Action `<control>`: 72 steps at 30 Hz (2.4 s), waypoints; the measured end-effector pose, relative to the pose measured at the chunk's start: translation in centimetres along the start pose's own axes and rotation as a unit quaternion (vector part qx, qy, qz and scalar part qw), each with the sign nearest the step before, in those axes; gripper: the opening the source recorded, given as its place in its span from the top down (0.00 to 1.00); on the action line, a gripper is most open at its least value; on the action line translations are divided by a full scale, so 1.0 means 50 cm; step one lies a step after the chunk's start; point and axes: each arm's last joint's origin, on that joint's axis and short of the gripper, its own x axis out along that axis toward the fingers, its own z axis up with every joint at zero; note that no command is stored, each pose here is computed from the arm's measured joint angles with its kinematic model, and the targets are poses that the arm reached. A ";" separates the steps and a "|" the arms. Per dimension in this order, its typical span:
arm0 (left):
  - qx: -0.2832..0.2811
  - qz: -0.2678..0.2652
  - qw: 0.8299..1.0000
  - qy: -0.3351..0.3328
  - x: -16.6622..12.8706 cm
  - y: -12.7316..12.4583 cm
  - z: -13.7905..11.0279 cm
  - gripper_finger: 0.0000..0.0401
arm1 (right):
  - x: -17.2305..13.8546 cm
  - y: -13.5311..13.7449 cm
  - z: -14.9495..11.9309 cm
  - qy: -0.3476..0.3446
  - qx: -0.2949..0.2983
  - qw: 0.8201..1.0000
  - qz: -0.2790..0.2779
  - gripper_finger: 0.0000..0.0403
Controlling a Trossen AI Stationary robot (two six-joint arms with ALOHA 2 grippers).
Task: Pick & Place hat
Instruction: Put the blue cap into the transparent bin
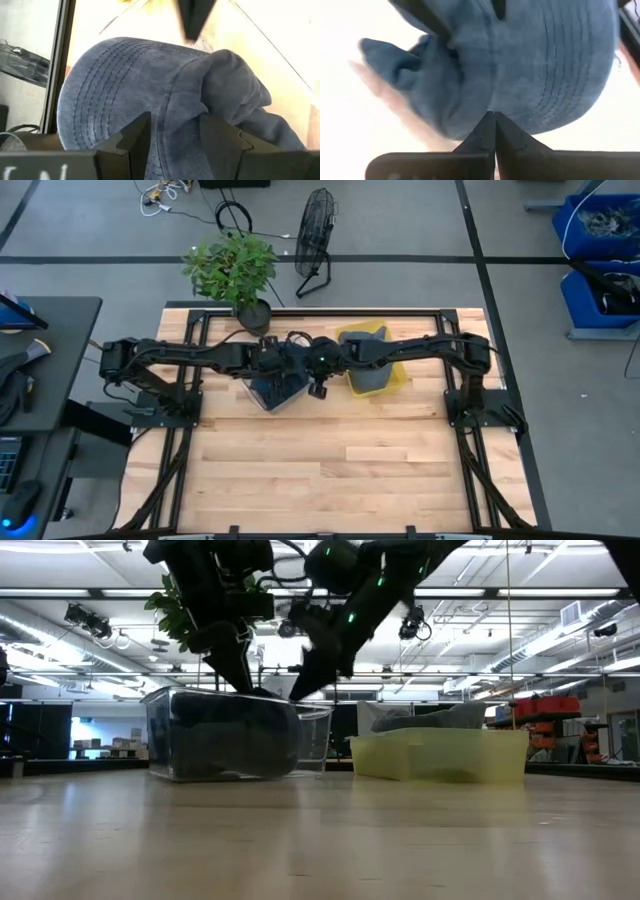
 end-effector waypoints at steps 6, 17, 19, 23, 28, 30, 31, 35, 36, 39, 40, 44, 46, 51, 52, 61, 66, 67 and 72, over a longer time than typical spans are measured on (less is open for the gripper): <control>0.002 0.029 1.000 0.003 -0.005 0.003 -0.001 0.57 | -0.065 0.026 -0.005 0.047 0.002 0.999 -0.004 1.00; -0.091 0.056 0.992 -0.060 -0.052 0.024 0.006 0.57 | -0.014 0.044 -0.072 0.027 0.069 0.997 -0.026 1.00; -0.092 0.050 0.992 -0.065 -0.059 0.024 0.006 0.57 | -0.009 0.042 -0.079 0.020 0.075 0.997 -0.028 1.00; -0.086 0.059 0.992 -0.077 -0.071 0.026 0.007 0.57 | 0.001 0.036 -0.103 0.035 0.082 0.996 -0.031 1.00; -0.142 0.135 0.979 -0.062 -0.053 0.067 0.002 0.58 | 0.002 0.028 -0.105 0.033 0.087 0.995 -0.035 1.00; -0.160 0.120 0.979 -0.039 -0.030 0.082 -0.005 0.60 | 0.002 0.027 -0.101 0.023 0.088 0.995 -0.035 1.00; -0.164 0.111 0.980 -0.027 -0.020 0.087 -0.009 0.62 | 0.002 0.027 -0.098 0.016 0.088 0.995 -0.035 1.00; -0.181 0.108 0.977 -0.001 0.016 0.099 -0.013 0.72 | 0.003 0.024 -0.093 0.002 0.091 0.995 -0.034 1.00; -0.181 0.109 0.977 0.005 0.025 0.100 -0.013 0.74 | 0.003 0.023 -0.092 0.001 0.091 0.995 -0.035 1.00; -0.185 0.111 0.976 0.025 0.047 0.102 -0.018 0.83 | 0.003 0.017 -0.092 0.001 0.094 0.995 -0.040 1.00; -0.194 0.112 0.974 0.028 0.052 0.103 -0.019 0.86 | 0.003 0.015 -0.092 0.001 0.095 0.995 -0.041 1.00; -0.202 0.110 0.973 0.033 0.066 0.100 -0.018 0.98 | 0.004 0.004 -0.091 -0.003 0.100 0.994 -0.050 1.00; -0.196 0.090 0.976 0.029 0.066 0.095 -0.015 0.98 | 0.004 -0.002 -0.091 -0.004 0.102 0.993 -0.055 1.00; -0.183 0.052 0.982 0.010 0.061 0.076 -0.004 0.99 | 0.005 -0.019 -0.089 -0.009 0.110 0.992 -0.067 1.00; -0.175 0.043 0.984 0.009 0.061 0.071 -0.003 0.99 | 0.005 -0.021 -0.088 -0.012 0.111 0.991 -0.068 1.00; -0.120 -0.011 0.993 -0.009 0.052 0.036 0.009 0.99 | 0.005 -0.031 -0.083 -0.026 0.105 0.992 -0.069 1.00; -0.131 0.071 0.989 -0.024 0.006 0.035 0.007 0.99 | 0.005 -0.031 -0.086 -0.018 0.104 0.992 -0.069 1.00; -0.141 0.074 0.987 -0.023 -0.006 0.036 0.003 0.99 | 0.005 -0.031 -0.086 -0.016 0.104 0.992 -0.069 1.00; -0.219 0.077 0.973 0.016 -0.066 0.037 -0.038 0.99 | 0.005 -0.031 -0.084 -0.022 0.104 0.992 -0.066 1.00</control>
